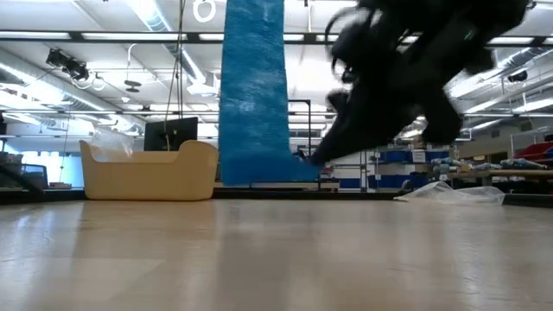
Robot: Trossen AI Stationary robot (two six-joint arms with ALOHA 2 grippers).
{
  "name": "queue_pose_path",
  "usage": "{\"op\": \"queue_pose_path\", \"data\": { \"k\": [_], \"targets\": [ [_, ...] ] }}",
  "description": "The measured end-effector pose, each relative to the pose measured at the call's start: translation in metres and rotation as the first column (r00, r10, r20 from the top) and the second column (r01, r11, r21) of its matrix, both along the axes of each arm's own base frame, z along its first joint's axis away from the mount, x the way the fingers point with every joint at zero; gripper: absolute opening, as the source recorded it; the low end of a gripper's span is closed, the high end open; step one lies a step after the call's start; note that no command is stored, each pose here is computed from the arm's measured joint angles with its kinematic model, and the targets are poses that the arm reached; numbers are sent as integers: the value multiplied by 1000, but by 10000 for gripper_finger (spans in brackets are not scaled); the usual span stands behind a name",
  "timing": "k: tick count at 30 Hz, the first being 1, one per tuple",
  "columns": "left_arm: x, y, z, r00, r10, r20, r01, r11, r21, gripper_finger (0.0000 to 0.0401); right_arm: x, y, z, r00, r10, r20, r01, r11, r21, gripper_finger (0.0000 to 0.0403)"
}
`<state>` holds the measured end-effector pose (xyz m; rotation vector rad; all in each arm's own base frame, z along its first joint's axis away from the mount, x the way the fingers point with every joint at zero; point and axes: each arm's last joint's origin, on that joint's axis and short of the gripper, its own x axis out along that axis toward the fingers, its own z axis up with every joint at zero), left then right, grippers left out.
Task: Roll bandage
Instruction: Roll the blue bandage
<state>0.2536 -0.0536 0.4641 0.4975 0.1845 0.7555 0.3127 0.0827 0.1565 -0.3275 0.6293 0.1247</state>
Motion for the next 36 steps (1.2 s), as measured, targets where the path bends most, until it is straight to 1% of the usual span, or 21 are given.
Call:
{"op": "queue_pose_path", "data": {
  "k": [3, 6, 10, 16, 18, 22, 26, 31, 36],
  "targets": [
    [1, 1, -3, 1000, 4, -11, -4, 1000, 2, 4, -14, 23, 27, 996, 29, 81, -27, 999, -20, 1],
    [4, 0, -13, 1000, 6, -29, -6, 1000, 1, 4, -26, 41, 57, 988, 14, 156, -5, 998, -57, 1],
    [10, -1, -35, 997, 7, -74, -7, 1000, -2, 4, -39, 61, 100, 968, 0, 253, 30, 993, -116, 1],
    [17, -4, -76, 992, 11, -124, -10, 1000, 9, 4, -47, 79, 155, 923, -29, 383, 112, 974, -196, 0],
    [19, -4, -87, 992, 12, -127, -10, 1000, 11, 4, -48, 82, 171, 907, -38, 419, 142, 965, -220, 0],
    [20, -5, -110, 990, 12, -142, -10, 1000, 15, 4, -50, 85, 199, 879, -64, 472, 219, 934, -283, 0],
    [20, -5, -129, 989, 11, -146, -9, 1000, 17, 4, -52, 83, 228, 848, -109, 518, 313, 893, -324, 0],
    [18, -10, -151, 988, -23, -154, 26, 1000, 16, 4, -54, 76, 265, 800, -158, 579, 404, 854, -326, 0],
    [13, -14, -174, 984, -45, -170, 46, 999, -1, 4, -58, 66, 304, 730, -174, 661, 469, 831, -300, 0]
  ]
}}
